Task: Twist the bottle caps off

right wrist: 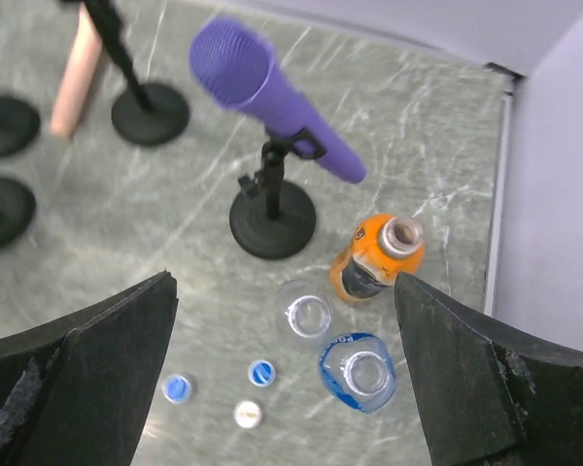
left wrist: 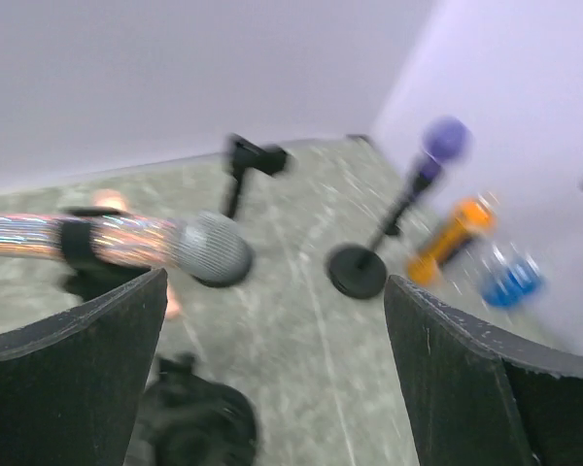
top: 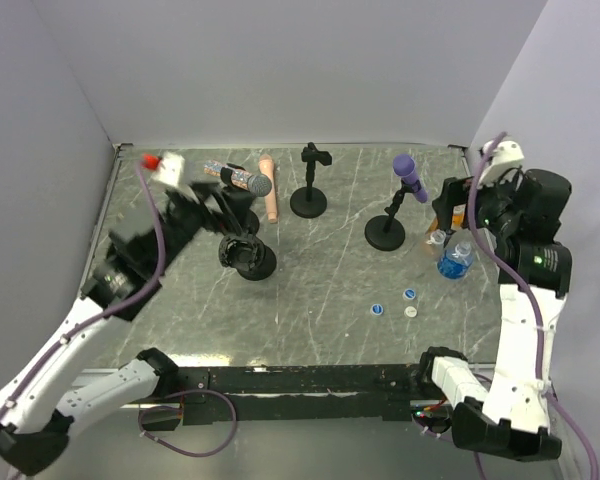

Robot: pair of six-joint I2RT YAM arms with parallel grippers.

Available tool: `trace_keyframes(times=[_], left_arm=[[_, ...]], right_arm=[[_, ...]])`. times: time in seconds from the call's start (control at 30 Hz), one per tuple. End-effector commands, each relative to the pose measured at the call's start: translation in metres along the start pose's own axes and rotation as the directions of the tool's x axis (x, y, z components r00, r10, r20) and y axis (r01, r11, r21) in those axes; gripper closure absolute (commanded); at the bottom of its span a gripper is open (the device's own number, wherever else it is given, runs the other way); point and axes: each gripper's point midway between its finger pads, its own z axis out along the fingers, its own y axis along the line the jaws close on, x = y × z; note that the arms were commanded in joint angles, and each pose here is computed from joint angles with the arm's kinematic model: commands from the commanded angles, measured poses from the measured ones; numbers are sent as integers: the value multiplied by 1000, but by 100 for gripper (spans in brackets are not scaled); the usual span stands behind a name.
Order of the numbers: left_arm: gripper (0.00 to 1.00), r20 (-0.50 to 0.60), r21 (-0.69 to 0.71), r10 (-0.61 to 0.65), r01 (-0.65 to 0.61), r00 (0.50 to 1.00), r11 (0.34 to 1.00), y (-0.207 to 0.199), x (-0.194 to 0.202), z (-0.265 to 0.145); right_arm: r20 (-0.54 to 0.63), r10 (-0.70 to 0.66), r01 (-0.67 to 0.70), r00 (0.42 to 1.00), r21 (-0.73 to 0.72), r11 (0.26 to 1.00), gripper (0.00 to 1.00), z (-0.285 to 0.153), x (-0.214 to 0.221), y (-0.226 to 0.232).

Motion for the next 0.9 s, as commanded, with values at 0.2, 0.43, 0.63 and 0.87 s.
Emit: trace_keyframes(times=[0.2, 0.43, 0.63, 0.87], left_arm=[[3, -16, -163, -45, 42, 999, 986, 63, -44, 5], [3, -28, -185, -18, 13, 999, 983, 66, -42, -7], [4, -24, -182, -14, 9, 1000, 983, 65, -42, -12], [3, -10, -180, -15, 13, 1000, 984, 63, -46, -15]], right_arm=[[221, 155, -222, 963, 324, 920, 1, -66, -60, -37], [238, 153, -227, 959, 327, 917, 1, -73, -58, -35], [242, 146, -221, 959, 320, 921, 1, -74, -56, -32], [227, 125, -193, 966, 309, 931, 1, -71, -53, -30]])
